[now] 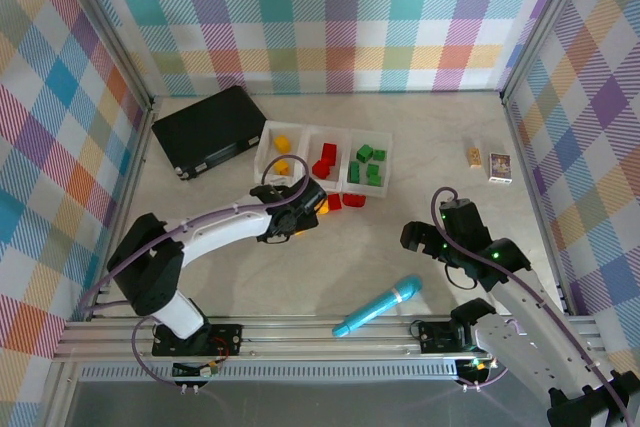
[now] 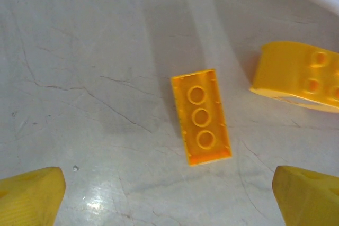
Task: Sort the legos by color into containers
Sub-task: Pick up the lego from the center of the table.
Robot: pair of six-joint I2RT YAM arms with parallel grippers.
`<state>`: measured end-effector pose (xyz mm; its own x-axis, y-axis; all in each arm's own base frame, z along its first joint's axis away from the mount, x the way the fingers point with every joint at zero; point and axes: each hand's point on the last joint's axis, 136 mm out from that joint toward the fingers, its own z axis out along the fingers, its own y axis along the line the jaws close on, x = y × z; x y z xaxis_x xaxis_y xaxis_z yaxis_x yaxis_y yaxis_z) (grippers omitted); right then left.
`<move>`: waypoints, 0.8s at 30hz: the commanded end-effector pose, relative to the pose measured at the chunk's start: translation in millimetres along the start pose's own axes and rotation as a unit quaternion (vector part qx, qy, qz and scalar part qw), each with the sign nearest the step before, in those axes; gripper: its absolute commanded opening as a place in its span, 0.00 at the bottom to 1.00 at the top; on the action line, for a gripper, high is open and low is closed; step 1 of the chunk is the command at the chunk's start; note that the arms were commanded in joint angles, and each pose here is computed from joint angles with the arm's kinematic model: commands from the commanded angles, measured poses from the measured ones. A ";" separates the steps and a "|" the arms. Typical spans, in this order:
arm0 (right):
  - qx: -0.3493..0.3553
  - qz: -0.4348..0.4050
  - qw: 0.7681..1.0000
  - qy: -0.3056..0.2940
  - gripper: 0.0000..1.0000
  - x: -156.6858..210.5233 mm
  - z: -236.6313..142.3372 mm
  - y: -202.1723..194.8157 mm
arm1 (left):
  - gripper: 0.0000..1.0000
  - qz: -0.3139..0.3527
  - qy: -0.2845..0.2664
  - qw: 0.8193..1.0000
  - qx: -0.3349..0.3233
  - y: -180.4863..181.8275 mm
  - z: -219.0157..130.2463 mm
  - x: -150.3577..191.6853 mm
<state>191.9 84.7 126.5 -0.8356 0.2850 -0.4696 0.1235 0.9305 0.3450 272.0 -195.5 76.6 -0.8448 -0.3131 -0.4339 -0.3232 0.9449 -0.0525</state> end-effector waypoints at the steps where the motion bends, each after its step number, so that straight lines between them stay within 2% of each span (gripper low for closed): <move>1: -0.003 0.004 1.000 0.002 0.99 3.6 -0.2 -1.9 | 1.00 -0.036 -0.004 0.998 -0.042 13.6 13.1 5.6; 5: -0.006 0.003 1.000 0.000 0.99 3.6 0.3 -1.2 | 1.00 -0.035 0.013 0.999 -0.038 2.8 24.1 14.0; 16: -0.011 0.007 1.000 0.001 0.99 5.5 -0.2 -0.8 | 1.00 -0.026 0.017 0.999 -0.021 -17.9 32.0 15.3; 24: -0.011 0.005 1.000 0.000 0.99 5.2 -0.8 -0.7 | 0.92 -0.018 0.013 1.000 -0.020 -26.9 39.3 12.4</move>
<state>188.9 85.0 126.3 -0.8321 0.2867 -0.4748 0.1153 0.9268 0.3575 282.1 -213.6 36.1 -0.8409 -0.3646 -0.3999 -0.3860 0.9221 -0.0290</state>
